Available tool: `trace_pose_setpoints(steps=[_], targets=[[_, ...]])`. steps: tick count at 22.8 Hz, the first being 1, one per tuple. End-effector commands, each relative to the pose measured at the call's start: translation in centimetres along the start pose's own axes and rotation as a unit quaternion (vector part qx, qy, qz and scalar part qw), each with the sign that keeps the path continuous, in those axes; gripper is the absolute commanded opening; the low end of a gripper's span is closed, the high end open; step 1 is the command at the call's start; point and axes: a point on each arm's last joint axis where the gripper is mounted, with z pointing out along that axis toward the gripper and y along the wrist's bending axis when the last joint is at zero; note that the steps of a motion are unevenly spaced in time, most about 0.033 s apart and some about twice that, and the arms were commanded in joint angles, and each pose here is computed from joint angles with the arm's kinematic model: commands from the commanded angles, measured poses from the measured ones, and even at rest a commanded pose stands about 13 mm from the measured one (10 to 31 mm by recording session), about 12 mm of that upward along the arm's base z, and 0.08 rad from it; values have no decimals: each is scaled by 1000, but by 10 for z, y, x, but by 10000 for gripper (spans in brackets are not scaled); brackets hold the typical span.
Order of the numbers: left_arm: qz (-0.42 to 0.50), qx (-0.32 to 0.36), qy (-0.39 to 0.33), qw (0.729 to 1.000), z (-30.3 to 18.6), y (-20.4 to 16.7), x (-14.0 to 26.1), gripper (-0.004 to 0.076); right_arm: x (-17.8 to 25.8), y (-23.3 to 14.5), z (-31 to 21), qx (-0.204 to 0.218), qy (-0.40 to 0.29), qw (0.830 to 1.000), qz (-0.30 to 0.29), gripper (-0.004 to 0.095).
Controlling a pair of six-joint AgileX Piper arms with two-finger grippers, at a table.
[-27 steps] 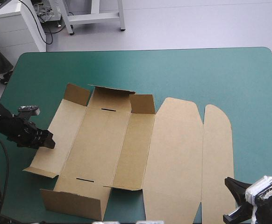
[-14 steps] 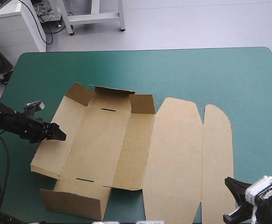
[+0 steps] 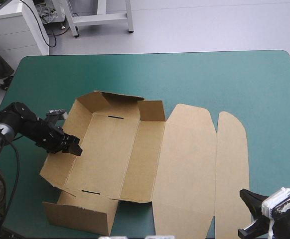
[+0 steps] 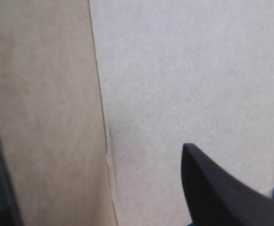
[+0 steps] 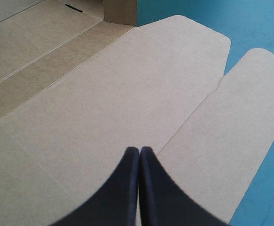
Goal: Fold the box
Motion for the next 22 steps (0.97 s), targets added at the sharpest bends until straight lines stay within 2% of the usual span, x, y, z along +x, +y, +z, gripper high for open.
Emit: trace_pose_setpoints(steps=[1,4,5,6,7,8,12,16,19,22], targets=[[-3,26,11,1000,-15,-17,4,268,-13,0,-2,4,-37,999,0,-20],[-2,10,22,1000,-15,-14,6,178,-13,0,-2,4,-37,999,0,-20],[3,-5,31,999,-15,-11,8,117,-13,0,-2,4,-37,999,0,-20],[6,-12,35,999,-15,-10,8,89,-13,0,-2,4,-37,999,0,-20],[9,-21,41,999,-15,-8,10,15,-13,0,-2,4,-37,999,0,-20],[9,-22,41,999,-15,-8,10,-6,-13,0,-2,4,-37,999,0,-20],[52,-19,22,998,-19,-12,3,-8,-13,0,-2,4,-37,999,0,-20],[134,-73,-38,988,-38,-37,-29,-8,-13,0,-2,4,-37,999,0,-20],[221,-131,-99,962,-55,-69,-56,-8,-13,0,-2,4,-37,999,0,-20],[332,-192,-107,917,-62,-108,-76,-8,-13,0,-2,4,-37,999,0,-20]])
